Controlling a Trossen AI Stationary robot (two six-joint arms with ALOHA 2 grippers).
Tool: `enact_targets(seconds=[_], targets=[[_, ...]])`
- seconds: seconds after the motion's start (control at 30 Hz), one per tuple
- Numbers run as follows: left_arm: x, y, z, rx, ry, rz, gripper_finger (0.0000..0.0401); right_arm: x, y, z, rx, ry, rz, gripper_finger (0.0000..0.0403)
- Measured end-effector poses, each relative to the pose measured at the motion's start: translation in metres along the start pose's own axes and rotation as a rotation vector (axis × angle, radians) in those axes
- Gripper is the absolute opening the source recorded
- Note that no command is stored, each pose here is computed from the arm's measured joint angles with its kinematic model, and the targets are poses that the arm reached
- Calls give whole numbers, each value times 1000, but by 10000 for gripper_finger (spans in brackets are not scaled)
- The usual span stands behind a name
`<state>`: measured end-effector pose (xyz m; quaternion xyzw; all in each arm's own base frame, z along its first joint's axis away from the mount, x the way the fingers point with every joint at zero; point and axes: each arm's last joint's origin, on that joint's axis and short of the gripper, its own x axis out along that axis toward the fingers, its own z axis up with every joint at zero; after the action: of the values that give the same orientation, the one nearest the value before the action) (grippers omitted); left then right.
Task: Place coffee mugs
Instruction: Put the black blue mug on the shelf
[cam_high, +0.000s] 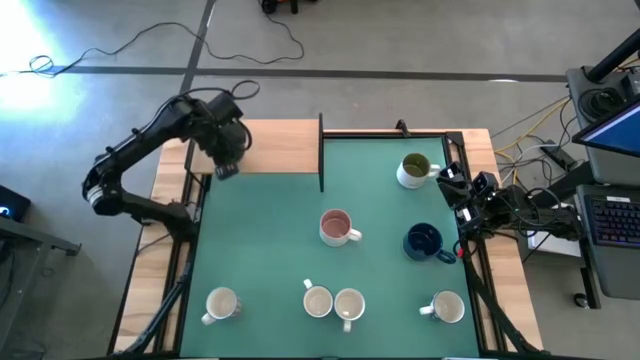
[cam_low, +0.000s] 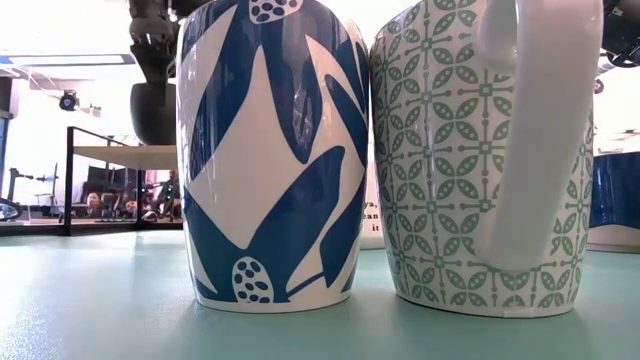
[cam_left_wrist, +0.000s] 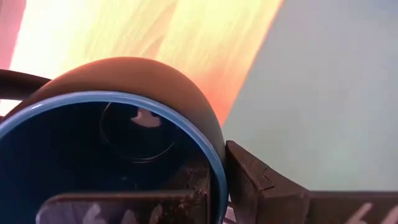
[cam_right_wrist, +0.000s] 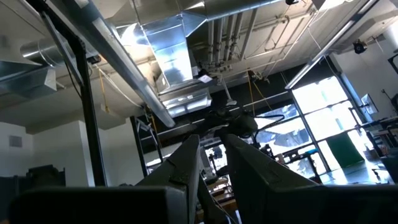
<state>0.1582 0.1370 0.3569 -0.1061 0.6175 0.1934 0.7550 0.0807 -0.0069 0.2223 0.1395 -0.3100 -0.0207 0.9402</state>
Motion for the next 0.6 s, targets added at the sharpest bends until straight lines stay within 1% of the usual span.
enact_targets(seconds=[0.13,0.23,0.4,0.6], targets=[[6,10,2,-46,14,-37,17,0,0,0,0,0,0,68],[9,15,4,-52,15,-62,17,0,0,0,0,0,0,68],[10,21,4,-81,3,-56,19,0,0,0,0,0,0,68],[5,28,5,-142,-17,-12,40,0,0,0,0,0,0,68]])
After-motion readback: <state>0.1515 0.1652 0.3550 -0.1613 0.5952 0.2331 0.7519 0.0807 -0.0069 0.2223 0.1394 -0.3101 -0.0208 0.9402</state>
